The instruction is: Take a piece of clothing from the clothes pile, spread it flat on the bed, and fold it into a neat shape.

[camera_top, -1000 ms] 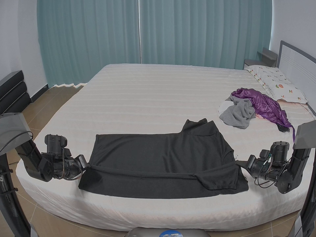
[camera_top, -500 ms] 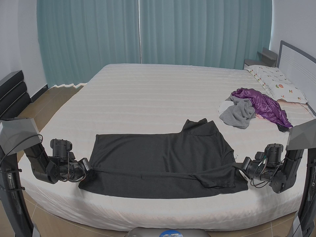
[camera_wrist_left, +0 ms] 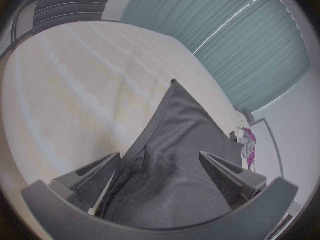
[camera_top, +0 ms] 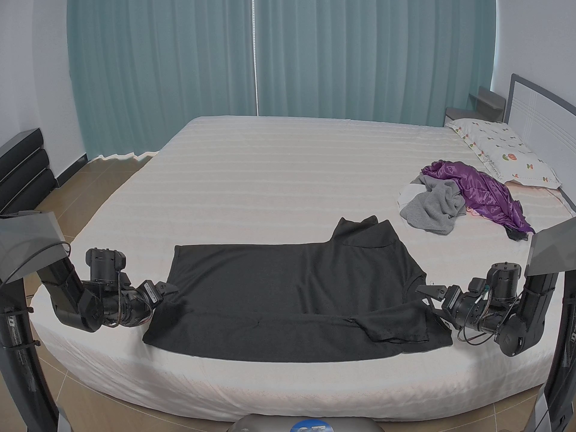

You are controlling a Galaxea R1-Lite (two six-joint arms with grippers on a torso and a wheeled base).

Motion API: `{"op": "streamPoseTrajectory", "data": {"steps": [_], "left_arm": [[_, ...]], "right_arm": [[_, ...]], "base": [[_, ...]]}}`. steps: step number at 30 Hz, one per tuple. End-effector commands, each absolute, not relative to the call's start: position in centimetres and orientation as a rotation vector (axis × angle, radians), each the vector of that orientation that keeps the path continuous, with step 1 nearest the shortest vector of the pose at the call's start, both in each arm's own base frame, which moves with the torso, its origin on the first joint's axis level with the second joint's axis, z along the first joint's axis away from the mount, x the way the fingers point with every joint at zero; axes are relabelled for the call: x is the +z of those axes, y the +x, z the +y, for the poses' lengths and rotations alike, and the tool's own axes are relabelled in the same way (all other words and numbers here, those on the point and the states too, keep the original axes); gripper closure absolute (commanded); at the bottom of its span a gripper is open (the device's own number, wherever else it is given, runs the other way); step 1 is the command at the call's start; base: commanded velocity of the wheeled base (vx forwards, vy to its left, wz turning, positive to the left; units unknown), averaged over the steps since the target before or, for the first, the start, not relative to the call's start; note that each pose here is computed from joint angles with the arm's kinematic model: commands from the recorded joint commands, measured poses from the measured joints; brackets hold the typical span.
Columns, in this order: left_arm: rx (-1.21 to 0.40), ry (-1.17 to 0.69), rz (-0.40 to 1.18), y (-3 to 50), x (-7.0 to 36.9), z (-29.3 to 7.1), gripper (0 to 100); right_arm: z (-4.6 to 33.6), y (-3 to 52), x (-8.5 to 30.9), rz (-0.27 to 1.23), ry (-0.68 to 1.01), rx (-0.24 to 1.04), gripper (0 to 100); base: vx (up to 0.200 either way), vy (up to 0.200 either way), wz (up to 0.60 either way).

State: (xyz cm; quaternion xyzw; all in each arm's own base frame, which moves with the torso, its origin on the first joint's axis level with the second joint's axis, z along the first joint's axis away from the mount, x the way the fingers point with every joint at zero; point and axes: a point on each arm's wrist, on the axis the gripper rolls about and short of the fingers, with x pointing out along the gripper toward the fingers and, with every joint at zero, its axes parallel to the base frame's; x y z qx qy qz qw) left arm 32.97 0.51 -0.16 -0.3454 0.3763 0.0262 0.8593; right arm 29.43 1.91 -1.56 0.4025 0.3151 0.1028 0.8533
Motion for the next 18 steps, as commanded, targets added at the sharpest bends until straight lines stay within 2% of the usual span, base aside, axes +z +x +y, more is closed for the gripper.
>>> {"op": "streamPoseTrajectory", "data": {"steps": [1,6,8,12,18], "left_arm": [[0.056,-0.763,0.697,32.8,2.8,1.5,0],[0.048,-0.78,0.638,33.9,4.0,1.9,0],[0.027,-0.775,0.584,35.9,4.9,2.0,0],[0.005,-0.77,0.57,39.3,4.4,1.9,0],[-0.046,-0.769,0.587,43.5,2.2,1.6,0]], "right_arm": [[1.8,28.2,-0.8,0.643,0.892,0.21,0],[1.7,27.2,-0.7,0.638,0.984,0.185,0],[1.8,27.1,-0.6,0.649,1.045,0.168,0],[1.8,27.1,-0.5,0.658,1.132,0.147,0],[1.9,26.9,-0.7,0.671,1.153,0.136,0]], "base": [[0.0,0.0,0.0],[0.0,0.0,0.0],[0.0,0.0,0.0],[0.0,0.0,0.0],[0.0,0.0,0.0]]}}
